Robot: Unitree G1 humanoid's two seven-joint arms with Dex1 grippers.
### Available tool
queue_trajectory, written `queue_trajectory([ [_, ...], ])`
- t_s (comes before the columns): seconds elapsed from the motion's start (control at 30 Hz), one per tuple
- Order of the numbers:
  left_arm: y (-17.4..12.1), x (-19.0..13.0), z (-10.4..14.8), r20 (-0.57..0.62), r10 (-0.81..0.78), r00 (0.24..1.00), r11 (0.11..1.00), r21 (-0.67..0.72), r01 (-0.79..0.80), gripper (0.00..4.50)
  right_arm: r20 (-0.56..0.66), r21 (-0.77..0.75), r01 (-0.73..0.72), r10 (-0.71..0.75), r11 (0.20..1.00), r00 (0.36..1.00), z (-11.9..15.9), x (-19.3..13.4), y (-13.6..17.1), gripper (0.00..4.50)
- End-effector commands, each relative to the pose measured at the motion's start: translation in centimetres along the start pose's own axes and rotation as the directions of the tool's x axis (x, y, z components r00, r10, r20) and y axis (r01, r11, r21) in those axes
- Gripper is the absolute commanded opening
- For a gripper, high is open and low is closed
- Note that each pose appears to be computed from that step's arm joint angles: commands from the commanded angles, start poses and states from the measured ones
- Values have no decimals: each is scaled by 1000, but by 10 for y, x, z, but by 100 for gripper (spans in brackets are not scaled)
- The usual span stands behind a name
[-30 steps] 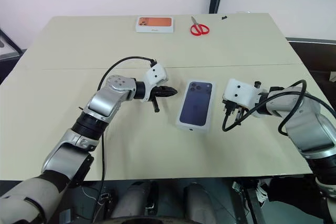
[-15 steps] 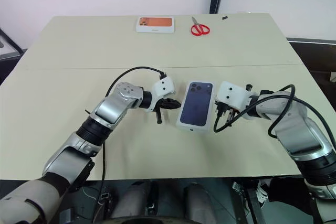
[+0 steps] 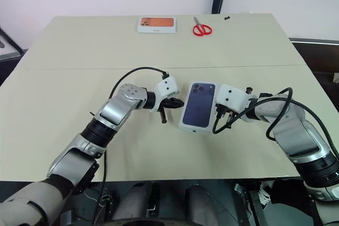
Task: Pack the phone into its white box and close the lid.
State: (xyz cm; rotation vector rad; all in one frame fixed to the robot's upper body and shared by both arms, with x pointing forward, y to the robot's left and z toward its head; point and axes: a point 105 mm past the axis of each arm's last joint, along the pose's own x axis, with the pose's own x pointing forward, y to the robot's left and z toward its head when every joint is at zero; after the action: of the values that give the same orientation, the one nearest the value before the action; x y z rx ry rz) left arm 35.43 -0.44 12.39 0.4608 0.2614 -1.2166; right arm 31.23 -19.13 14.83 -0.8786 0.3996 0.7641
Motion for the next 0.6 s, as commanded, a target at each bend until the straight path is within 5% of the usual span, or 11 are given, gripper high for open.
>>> queue_trajectory([
  [0.03,-5,-2,37,136,-27,990,999,45,21,0,37,-24,10,-9,1000,999,10,-1,0,6],
  [0.6,-20,5,31,110,-75,991,995,73,67,0,13,-15,-8,8,1000,1000,2,2,8,6],
])
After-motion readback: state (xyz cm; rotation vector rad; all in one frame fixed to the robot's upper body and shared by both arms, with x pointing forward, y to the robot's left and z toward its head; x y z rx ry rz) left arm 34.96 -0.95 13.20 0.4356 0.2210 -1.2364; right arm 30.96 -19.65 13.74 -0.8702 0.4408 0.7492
